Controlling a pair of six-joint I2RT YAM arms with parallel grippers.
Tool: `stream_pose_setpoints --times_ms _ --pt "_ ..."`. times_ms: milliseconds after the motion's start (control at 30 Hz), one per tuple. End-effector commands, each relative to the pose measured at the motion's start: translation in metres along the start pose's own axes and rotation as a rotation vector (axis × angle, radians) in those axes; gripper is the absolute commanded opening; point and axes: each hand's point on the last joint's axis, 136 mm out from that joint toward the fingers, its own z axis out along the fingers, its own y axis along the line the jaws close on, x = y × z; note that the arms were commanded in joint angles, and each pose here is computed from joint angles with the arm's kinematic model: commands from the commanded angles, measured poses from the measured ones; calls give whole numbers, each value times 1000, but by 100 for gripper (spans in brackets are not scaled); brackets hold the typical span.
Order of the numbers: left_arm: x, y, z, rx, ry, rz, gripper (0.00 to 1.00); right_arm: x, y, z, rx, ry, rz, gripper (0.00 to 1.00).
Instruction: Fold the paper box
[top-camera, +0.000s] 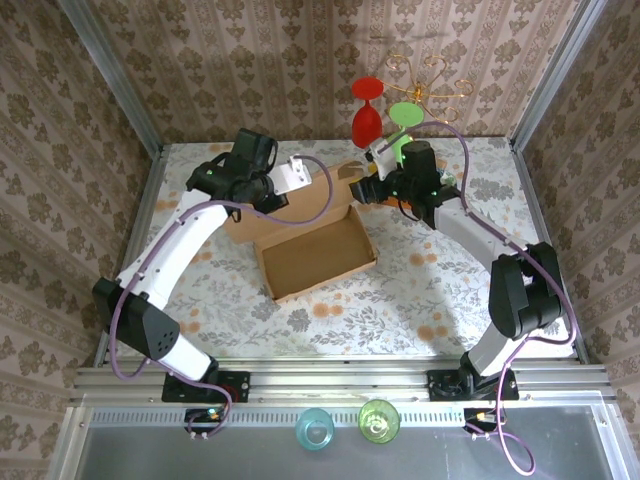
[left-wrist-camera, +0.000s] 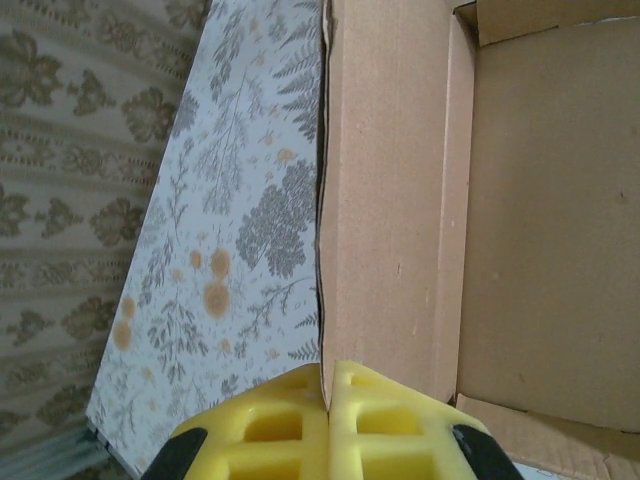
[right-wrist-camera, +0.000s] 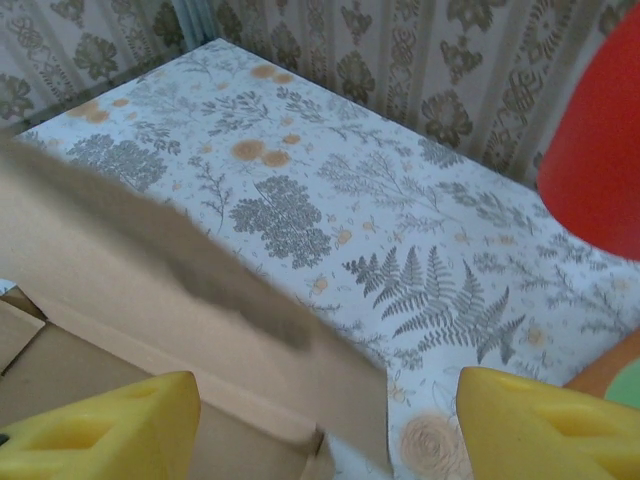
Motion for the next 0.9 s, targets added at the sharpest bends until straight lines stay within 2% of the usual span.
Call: stream_pose_setpoints --times_ms 0,133,233,400,567,733,767,800,833,867 --pt "-10 -4 -16 1 -68 85 0 -7 7 3 -71 -1 -123 70" --pt "-10 -6 -18 4 -74 111 0 -4 11 4 -99 17 -144 68" --pt "-10 -7 -17 9 -71 120 0 -3 15 2 -118 27 -136 62" --pt "-12 -6 -16 10 -77 114 0 3 15 2 -110 46 -113 40" --pt "-11 -5 -14 6 -69 101 0 4 14 -2 -86 47 -114 27" --pt "-15 2 -14 -17 -76 23 0 6 16 -6 -73 48 -120 2" --pt "-15 6 -15 -37 -73 -17 10 6 15 -7 -66 46 -121 0" --pt "-14 14 -17 -68 -75 -74 32 7 16 -9 -65 42 -124 0" --pt "-12 22 -19 -93 -82 -144 44 8 15 -10 -57 38 -128 0" --pt "-8 27 -22 -99 -94 -213 50 9 15 -12 -54 35 -131 0"
